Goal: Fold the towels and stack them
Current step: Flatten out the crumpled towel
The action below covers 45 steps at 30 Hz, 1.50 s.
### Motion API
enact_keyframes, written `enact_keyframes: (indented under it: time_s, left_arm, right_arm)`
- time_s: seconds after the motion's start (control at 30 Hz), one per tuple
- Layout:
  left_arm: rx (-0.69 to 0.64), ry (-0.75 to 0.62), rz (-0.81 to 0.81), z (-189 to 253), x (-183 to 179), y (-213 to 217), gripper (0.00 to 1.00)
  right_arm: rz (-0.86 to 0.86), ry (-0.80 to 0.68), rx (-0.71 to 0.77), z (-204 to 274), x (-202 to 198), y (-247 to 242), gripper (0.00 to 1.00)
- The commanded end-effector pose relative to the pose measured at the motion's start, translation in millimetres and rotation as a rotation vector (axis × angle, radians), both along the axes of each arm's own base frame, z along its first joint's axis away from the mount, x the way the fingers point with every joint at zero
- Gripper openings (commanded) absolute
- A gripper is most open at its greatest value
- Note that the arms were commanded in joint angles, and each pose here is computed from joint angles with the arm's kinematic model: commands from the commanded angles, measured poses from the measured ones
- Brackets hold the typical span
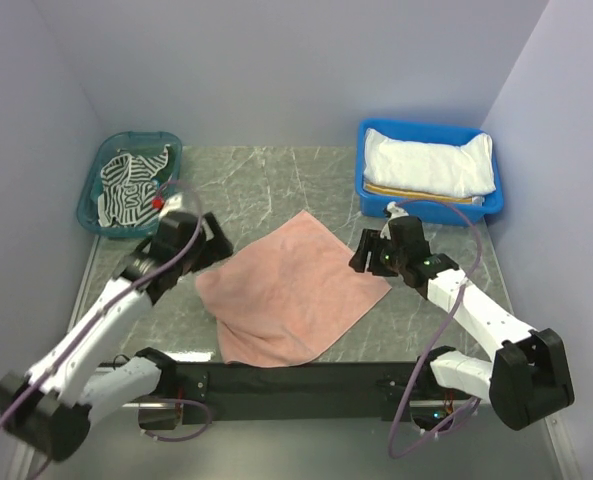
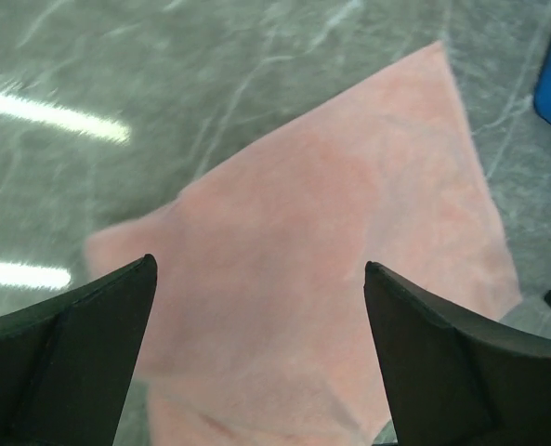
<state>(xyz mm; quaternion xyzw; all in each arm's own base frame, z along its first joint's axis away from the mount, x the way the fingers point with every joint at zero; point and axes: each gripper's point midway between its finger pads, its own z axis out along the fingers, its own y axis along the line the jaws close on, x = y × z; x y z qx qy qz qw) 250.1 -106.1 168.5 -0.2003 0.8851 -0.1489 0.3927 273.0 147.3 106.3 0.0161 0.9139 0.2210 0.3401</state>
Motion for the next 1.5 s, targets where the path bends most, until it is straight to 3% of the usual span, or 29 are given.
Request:
enact_keyframes:
  time_s: [0.0,0.07,0.1,0.13,0.2,0.23,0.27,0.33,0.47,0.87,1.0,1.13,1.27,1.43,1.47]
  left_arm:
    - [0.008,-0.067,-0.166,35,38,-34,0.99]
    - [-0.003,-0.011,-0.259,21,59,-64,0.97]
    - [0.000,-0.042,-0.292,35,74,-77,0.96]
    - [0.026,0.017,-0.324,12,88,-91,0.96]
    - [0.057,-0.031,-0.385,23,114,-118,0.96]
    - [0.079,0.024,-0.416,-5,126,-130,0.96]
    - [0.075,-0.010,-0.438,5,141,-146,0.96]
    - [0.114,0.048,-0.474,-32,160,-161,0.96]
    - [0.184,0.040,-0.497,-51,196,-186,0.94]
    - [0.351,0.114,-0.499,-137,214,-196,0.85]
    - [0.382,0.153,-0.479,-161,210,-189,0.75]
    - [0.415,0.201,-0.452,-183,203,-178,0.53]
    - [0.456,0.235,-0.403,-197,194,-159,0.40]
    - [0.460,0.274,-0.281,-198,188,-121,0.15]
    - [0.465,0.301,-0.260,-203,181,-109,0.13]
  right_arm:
    - [-0.155,0.032,-0.069,-16,5,-25,0.69]
    - [-0.195,0.066,-0.079,-25,2,-33,0.66]
    - [-0.238,0.079,-0.072,-28,3,-40,0.66]
    - [-0.257,0.085,-0.069,-30,2,-44,0.65]
    - [-0.339,0.103,-0.087,-38,0,-59,0.65]
    - [-0.371,0.117,-0.099,-42,-3,-67,0.65]
    - [-0.397,0.127,-0.107,-45,-4,-73,0.65]
    - [-0.449,0.138,-0.117,-48,-6,-84,0.65]
    - [-0.448,0.164,-0.140,-51,-12,-88,0.65]
    - [-0.409,0.315,-0.165,-87,-37,-79,0.64]
    - [-0.377,0.371,-0.194,-99,-44,-74,0.63]
    - [-0.352,0.388,-0.240,-109,-46,-69,0.60]
    - [-0.325,0.384,-0.301,-111,-42,-64,0.44]
    - [-0.286,0.359,-0.346,-107,-19,-53,0.09]
    - [-0.268,0.350,-0.346,-106,-15,-50,0.03]
